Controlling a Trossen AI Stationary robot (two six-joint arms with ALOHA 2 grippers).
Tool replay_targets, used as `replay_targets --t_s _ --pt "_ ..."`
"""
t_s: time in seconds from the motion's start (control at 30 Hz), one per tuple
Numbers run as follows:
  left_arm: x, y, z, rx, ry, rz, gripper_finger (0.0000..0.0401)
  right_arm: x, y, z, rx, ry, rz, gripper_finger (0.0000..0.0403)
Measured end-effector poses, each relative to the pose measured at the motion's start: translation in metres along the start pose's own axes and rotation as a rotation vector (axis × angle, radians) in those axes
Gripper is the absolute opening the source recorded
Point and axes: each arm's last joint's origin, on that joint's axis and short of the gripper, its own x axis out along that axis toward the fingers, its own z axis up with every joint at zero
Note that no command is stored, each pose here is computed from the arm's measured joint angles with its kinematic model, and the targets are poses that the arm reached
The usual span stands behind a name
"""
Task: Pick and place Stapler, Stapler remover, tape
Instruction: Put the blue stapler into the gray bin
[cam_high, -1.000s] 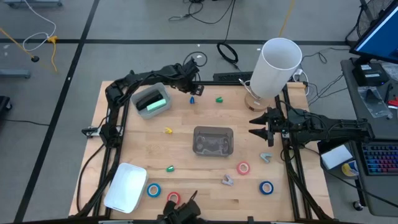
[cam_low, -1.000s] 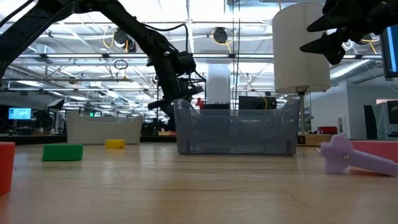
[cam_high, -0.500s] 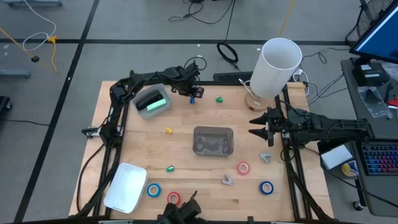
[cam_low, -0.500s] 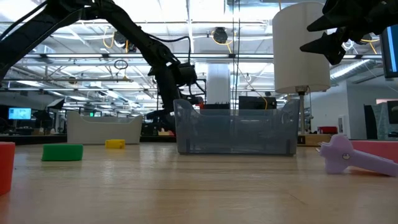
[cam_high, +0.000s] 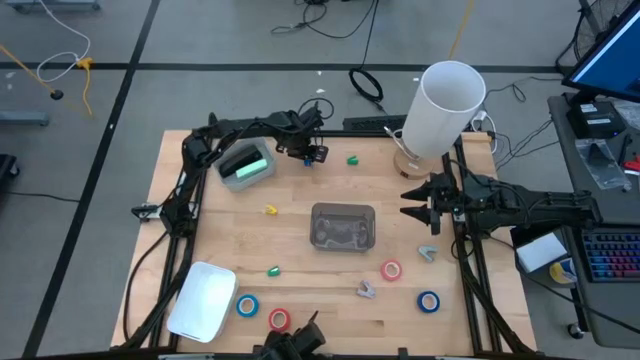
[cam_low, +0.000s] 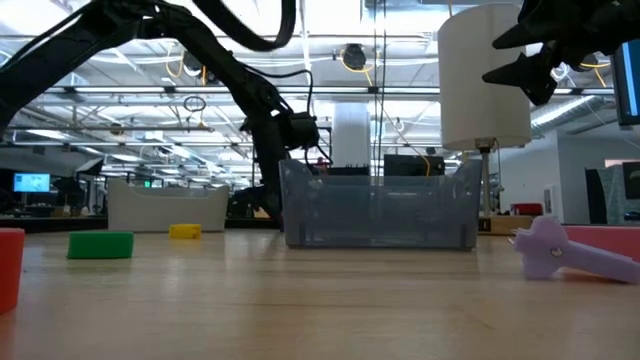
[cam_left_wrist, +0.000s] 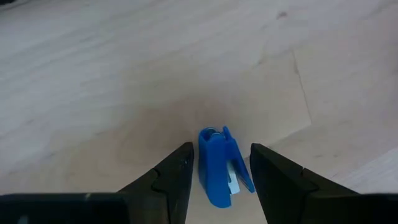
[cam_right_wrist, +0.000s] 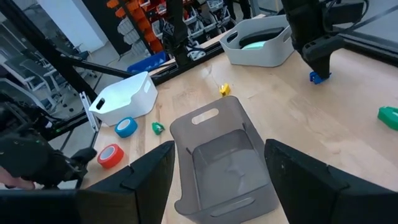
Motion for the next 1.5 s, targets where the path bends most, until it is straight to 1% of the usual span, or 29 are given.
replay_targets --t_s 0.17,0.37,0.43,0.67,0.83,0.9,1.0,1.1,1.23,1.3,1.4,1.5 --pt "0.001 0.000 -0.001 -0.004 0.002 0.006 0.0163 0.000 0.000 0.000 0.000 -0.004 0.002 0.0242" --pt "0.001 -0.001 -0.005 0.028 0.034 0.020 0.0157 0.000 0.000 0.000 -0.001 -0.004 0.001 0.0242" --pt "0.002 -0.001 -0.006 0.030 0.037 0.027 0.0142 0.000 0.000 0.001 -0.002 -0.006 0.002 0.0242" --pt "0.001 -0.001 -0.007 0.027 0.041 0.035 0.0056 0.000 0.001 0.003 0.000 -0.029 0.013 0.0242" --pt "-0.010 -0.002 -0.009 0.040 0.048 0.007 0.0051 0.000 0.001 0.003 0.000 -0.028 0.012 0.0242" --pt "-0.023 -0.003 -0.010 0.053 0.061 -0.029 0.0051 0.000 0.001 0.003 0.000 -0.027 0.012 0.0242" --pt "-0.056 -0.003 -0.010 0.074 0.033 -0.063 0.0051 0.000 0.001 0.003 -0.001 -0.027 0.012 0.0242" --pt "-0.088 0.002 -0.013 0.101 -0.004 -0.047 0.0051 0.000 0.001 0.003 -0.004 -0.027 0.012 0.0242" --pt "-0.141 0.007 -0.018 0.126 -0.124 -0.033 0.0051 0.000 0.001 0.003 -0.004 -0.027 0.012 0.0242" --pt "-0.162 0.013 -0.023 0.138 -0.171 0.009 0.0052 0.000 0.001 0.003 -0.004 -0.027 0.011 0.0242" --pt "-0.187 0.026 -0.030 0.143 -0.219 0.124 0.0052 0.000 0.001 0.003 -0.004 -0.026 0.012 0.0242" --pt "-0.198 0.042 -0.038 0.129 -0.180 0.270 0.0052 0.000 0.001 0.003 -0.004 -0.027 0.012 0.0242"
